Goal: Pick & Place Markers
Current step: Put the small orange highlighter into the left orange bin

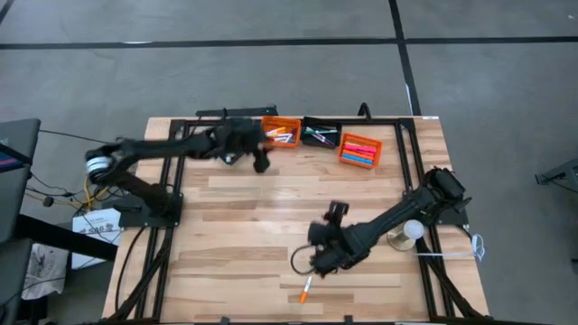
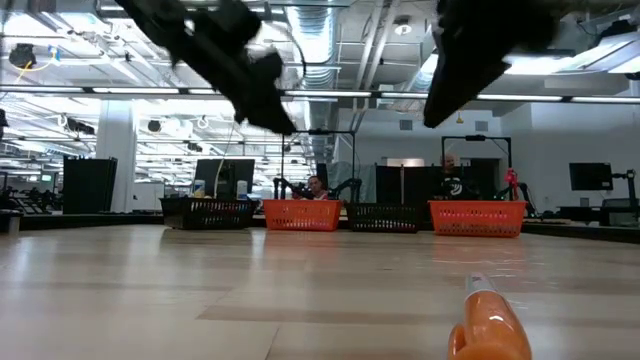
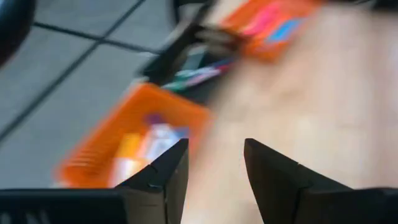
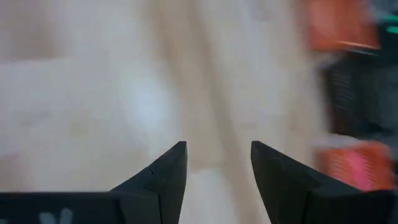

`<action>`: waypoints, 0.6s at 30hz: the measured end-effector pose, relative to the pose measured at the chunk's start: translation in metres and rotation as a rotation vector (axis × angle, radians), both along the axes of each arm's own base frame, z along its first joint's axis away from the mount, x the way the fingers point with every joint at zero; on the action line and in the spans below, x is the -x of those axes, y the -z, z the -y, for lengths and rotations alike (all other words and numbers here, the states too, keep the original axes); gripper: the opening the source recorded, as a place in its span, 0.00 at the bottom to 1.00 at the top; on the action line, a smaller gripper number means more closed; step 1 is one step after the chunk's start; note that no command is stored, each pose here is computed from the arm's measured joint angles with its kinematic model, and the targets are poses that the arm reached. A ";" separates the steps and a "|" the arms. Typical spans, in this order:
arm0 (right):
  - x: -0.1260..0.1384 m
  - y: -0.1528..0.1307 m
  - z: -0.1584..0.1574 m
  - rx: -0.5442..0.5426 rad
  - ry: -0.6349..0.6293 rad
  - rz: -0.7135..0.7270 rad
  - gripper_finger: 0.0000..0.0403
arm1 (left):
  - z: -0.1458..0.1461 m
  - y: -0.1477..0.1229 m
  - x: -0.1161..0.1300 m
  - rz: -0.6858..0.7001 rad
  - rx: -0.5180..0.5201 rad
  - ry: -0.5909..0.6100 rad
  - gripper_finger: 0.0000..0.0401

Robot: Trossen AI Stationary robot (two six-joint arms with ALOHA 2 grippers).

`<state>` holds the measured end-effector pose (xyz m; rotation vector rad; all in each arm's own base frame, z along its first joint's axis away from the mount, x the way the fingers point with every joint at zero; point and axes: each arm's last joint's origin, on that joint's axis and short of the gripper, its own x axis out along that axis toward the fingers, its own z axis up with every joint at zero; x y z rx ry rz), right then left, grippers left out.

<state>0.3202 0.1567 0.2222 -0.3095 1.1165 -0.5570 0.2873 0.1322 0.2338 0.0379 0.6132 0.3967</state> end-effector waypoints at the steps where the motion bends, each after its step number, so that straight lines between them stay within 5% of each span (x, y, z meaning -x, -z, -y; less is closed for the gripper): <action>1: 0.000 0.001 -0.007 -0.041 -0.050 -0.019 0.42 | 0.017 -0.005 0.003 0.029 0.027 0.024 0.38; 5: 0.001 0.001 -0.036 -0.146 -0.275 -0.038 0.42 | 0.087 -0.012 0.018 0.109 0.111 0.111 0.36; 12: 0.014 -0.001 -0.077 -0.141 -0.707 -0.116 0.42 | 0.194 0.003 0.047 0.250 0.178 0.084 0.35; 18: 0.012 0.009 -0.093 -0.286 -0.921 -0.067 0.39 | 0.252 0.019 0.059 0.374 0.244 0.025 0.41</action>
